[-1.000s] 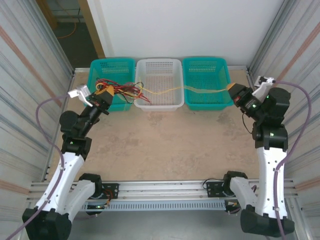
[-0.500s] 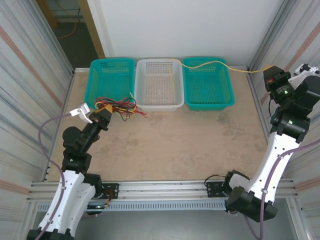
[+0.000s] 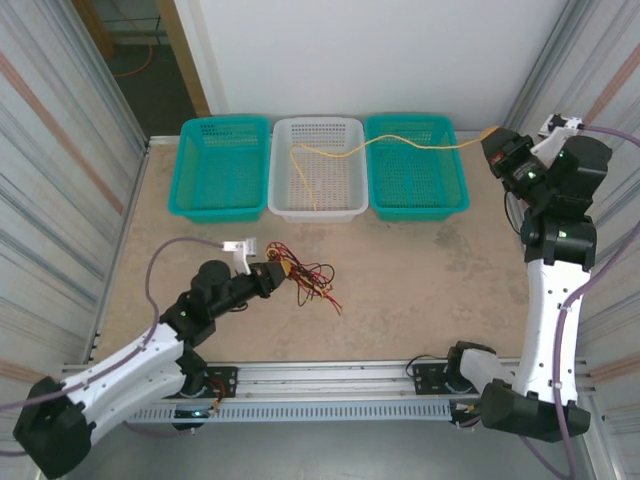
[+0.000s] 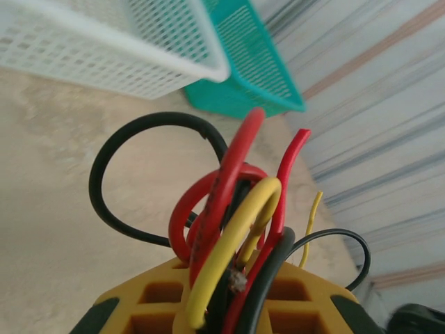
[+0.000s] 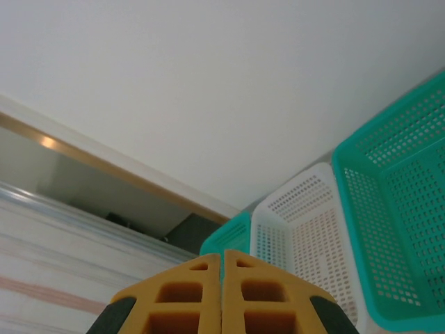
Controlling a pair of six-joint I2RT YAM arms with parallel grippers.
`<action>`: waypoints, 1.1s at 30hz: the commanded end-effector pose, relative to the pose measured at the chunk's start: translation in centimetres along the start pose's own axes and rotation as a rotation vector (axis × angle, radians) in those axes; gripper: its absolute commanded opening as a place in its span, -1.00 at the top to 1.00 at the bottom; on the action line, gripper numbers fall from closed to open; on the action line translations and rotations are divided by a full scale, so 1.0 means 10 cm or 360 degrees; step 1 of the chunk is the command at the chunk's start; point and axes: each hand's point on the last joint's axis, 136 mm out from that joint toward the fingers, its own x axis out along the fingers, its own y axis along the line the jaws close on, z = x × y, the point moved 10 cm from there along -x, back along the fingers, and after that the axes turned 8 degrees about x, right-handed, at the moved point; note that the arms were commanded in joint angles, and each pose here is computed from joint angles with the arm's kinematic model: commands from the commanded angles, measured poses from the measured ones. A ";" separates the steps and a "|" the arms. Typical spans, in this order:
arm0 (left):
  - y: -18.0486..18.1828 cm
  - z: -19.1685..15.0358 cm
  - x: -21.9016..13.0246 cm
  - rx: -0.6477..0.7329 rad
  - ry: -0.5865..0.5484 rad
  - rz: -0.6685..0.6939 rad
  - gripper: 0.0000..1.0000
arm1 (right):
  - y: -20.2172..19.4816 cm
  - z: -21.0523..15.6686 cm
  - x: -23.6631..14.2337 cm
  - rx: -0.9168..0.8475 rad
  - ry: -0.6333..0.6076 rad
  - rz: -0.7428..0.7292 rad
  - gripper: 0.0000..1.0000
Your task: Untangle the cables
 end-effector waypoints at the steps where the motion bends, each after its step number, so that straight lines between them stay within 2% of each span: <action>1: -0.01 0.08 0.17 -0.0023 -0.0063 0.0093 1.00 | 0.11 -0.06 0.02 -0.0131 -0.0030 -0.0014 1.00; 4: 0.00 0.03 0.34 -0.0019 0.0050 0.0165 1.00 | 0.14 -0.13 0.04 -0.0171 -0.0009 -0.0012 1.00; 5: -0.01 0.02 0.39 -0.0013 0.0085 0.0172 0.89 | 0.15 -0.14 0.05 -0.0179 -0.0006 -0.0011 1.00; 8: 0.01 -0.02 0.52 -0.0040 0.0183 0.0193 0.00 | 0.14 -0.17 0.05 -0.0193 0.0006 -0.0016 1.00; 9: 0.01 -0.02 0.54 -0.0048 0.0198 0.0192 -0.58 | 0.14 -0.17 0.06 -0.0197 0.0012 -0.0016 1.00; 10: 0.00 -0.02 0.54 -0.0047 0.0204 0.0191 -0.91 | 0.14 -0.18 0.06 -0.0199 0.0016 -0.0015 1.00; 13: -0.04 0.04 0.48 -0.0002 0.0222 0.0233 -0.97 | 0.16 -0.20 0.06 -0.0217 0.0034 -0.0006 1.00; 20: -0.10 0.31 0.01 0.0320 0.0379 0.0697 -0.97 | 0.19 -0.26 0.08 -0.0284 0.0084 -0.0003 1.00; 23: -0.16 0.42 -0.21 0.0432 0.0421 0.0788 -0.97 | 0.19 -0.29 0.12 -0.0299 0.0110 0.0001 1.00; 28: -0.43 0.89 -0.55 0.0484 0.0292 0.0693 -0.97 | 0.24 -0.42 0.24 -0.0348 0.0186 0.0023 1.00; 33: -0.82 1.38 -0.76 0.0423 0.0155 0.0323 -0.87 | 0.33 -0.64 0.39 -0.0410 0.0286 0.0044 1.00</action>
